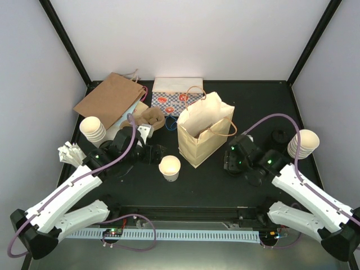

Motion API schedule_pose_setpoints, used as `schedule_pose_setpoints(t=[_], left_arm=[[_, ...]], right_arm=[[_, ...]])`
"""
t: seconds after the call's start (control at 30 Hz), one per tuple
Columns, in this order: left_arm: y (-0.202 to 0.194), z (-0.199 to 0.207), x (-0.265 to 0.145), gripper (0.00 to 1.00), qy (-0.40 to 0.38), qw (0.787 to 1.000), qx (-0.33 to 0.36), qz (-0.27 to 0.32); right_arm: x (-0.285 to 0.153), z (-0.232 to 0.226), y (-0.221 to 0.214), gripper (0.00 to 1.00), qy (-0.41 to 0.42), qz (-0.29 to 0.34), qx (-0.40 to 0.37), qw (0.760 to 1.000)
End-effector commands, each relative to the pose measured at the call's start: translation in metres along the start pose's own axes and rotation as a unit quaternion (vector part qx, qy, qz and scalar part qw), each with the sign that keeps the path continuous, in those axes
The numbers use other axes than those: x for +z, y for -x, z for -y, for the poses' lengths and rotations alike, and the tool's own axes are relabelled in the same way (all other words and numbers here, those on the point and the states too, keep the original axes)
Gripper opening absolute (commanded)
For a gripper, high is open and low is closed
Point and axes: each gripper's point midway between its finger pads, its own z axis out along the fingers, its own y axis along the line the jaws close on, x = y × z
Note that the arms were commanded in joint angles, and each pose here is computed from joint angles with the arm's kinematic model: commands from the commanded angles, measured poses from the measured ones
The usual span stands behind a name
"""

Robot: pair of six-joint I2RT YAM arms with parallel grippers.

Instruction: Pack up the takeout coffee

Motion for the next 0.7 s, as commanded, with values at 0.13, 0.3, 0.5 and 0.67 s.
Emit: schedule_pose_setpoints(t=[0.13,0.3,0.5,0.67], left_arm=[[-0.02,-0.007,0.004,0.99,-0.024,0.998,-0.039,-0.032],[-0.036,-0.014,0.001,0.99,-0.048,0.995,-0.078,-0.038],[-0.044,-0.017,0.004,0.98,-0.098,0.985,-0.132,-0.042],[-0.044,-0.03,0.01,0.94,-0.103,0.98,-0.164,-0.039]], right_arm=[[-0.024,-0.085,-0.041,0.73,0.11,0.01,-0.147,0.983],[-0.04,-0.138,-0.059,0.73,0.17,0.048,-0.224,0.958],[-0.045,-0.193,-0.069,0.74,0.195,0.076,-0.326,0.922],[-0.038,-0.218,-0.065,0.74,0.194,0.103,-0.375,0.901]])
